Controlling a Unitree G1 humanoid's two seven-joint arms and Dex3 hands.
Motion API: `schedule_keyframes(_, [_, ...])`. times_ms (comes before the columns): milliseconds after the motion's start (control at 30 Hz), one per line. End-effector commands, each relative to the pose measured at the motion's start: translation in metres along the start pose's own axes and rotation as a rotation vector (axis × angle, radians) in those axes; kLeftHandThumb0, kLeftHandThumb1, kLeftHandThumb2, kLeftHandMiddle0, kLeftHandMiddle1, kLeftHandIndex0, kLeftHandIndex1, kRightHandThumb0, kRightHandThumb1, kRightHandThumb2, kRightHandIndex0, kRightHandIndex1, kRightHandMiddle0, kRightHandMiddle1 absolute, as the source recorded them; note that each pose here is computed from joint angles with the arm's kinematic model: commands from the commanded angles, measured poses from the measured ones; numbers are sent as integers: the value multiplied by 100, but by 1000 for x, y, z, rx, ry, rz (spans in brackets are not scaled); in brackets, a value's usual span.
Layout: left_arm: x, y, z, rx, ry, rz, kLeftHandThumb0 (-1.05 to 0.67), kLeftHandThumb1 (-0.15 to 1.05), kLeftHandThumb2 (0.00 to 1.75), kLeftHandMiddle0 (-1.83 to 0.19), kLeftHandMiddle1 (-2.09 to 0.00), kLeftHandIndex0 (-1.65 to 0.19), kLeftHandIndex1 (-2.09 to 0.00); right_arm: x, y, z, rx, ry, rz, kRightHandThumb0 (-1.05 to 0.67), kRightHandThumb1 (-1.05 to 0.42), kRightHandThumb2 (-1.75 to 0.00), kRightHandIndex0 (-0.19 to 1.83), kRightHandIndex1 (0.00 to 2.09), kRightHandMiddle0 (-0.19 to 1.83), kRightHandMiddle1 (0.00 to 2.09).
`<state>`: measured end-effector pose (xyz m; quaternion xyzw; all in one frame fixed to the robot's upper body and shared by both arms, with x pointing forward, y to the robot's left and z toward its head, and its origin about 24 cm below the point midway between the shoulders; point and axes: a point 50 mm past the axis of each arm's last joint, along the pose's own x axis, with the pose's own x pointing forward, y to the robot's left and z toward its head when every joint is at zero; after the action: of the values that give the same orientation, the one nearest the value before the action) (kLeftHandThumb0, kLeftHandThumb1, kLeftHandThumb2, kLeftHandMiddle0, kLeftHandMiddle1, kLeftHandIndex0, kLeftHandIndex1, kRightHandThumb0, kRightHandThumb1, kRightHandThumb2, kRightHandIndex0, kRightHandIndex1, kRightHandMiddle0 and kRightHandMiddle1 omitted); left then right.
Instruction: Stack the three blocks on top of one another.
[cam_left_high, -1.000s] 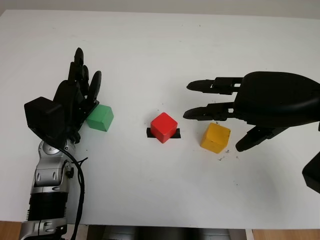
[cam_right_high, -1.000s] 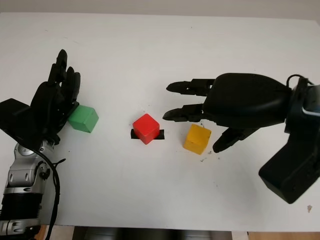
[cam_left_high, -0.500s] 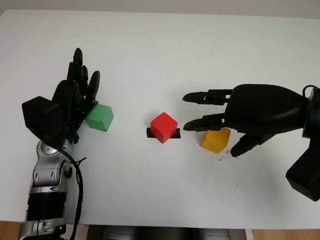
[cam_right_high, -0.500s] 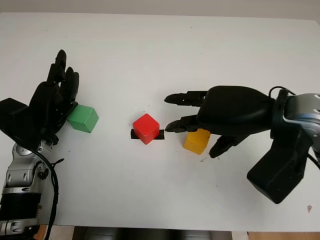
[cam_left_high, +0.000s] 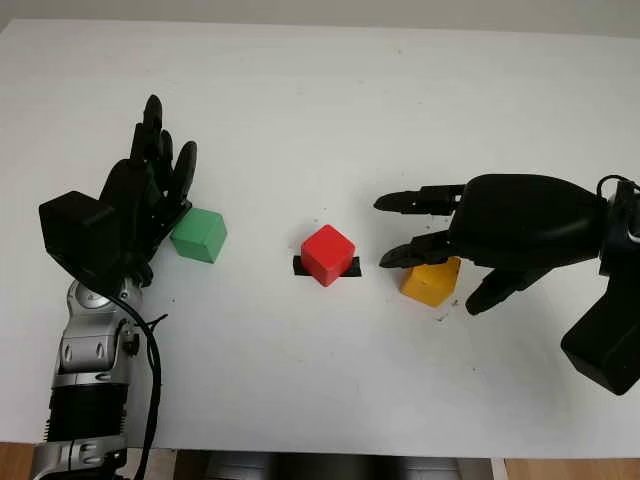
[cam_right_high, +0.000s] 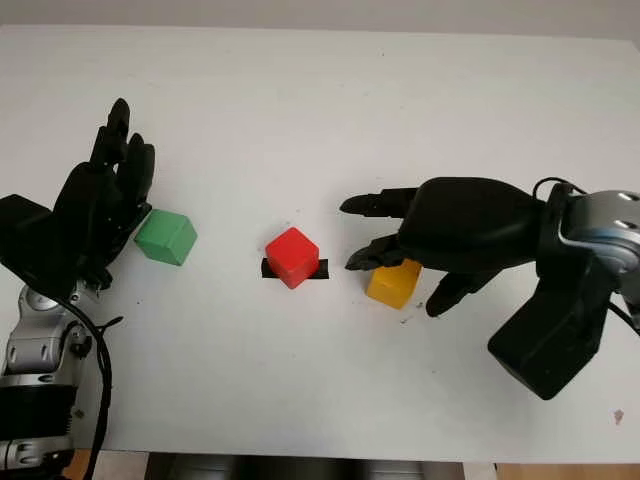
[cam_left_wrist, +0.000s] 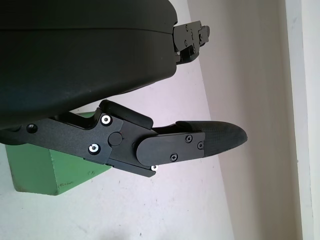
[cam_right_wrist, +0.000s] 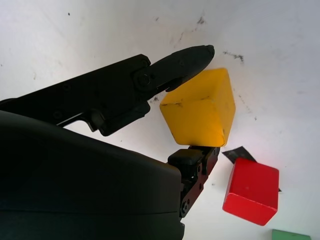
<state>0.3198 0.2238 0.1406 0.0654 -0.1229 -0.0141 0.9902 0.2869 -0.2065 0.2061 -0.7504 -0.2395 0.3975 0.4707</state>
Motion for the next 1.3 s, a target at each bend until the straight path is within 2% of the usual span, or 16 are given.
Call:
schedule_keyframes(0, [0,3,4,8,-18,1,-70,105,51,19,-4,19,-5,2,-1,-2,-8,-1,-24,-53,-91,-6,12,8,55,19])
schedule_keyframes(367, [-1,3,4,11,-14,0,-69,105,52,19,-3,19,-4,8,7,-7,-4,1,-126,-48,-87,-5,23,11,64,25])
schedule_keyframes(500, [-1,3,4,12,-10,5,-69,105,51,19,-3,19,-4,11,10,-5,-3,-20,-178,-46,-90,-6,28,12,73,32])
schedule_keyframes(533, [-1,3,4,14,-10,6,-70,105,51,19,-4,18,-4,12,10,-5,-5,-26,-190,-46,-91,-6,31,11,74,45])
schedule_keyframes(633, [-1,3,4,10,-13,3,-69,105,51,19,-3,19,-4,13,9,-3,-12,-33,-203,-45,-90,-5,35,8,60,102])
schedule_keyframes(733, [-1,2,3,9,-12,4,-69,105,51,19,-3,19,-4,14,9,-3,5,-38,-218,-44,-89,-5,38,8,59,117])
schedule_keyframes(1067, [-1,2,3,11,-11,9,-70,105,50,19,-3,19,-4,14,9,-5,169,-10,-226,-42,-87,-5,39,8,59,123])
schedule_keyframes(1267, [-1,2,3,16,-9,8,-70,105,51,19,-4,19,-5,10,-3,-14,294,61,-249,-40,-89,-6,41,8,55,127])
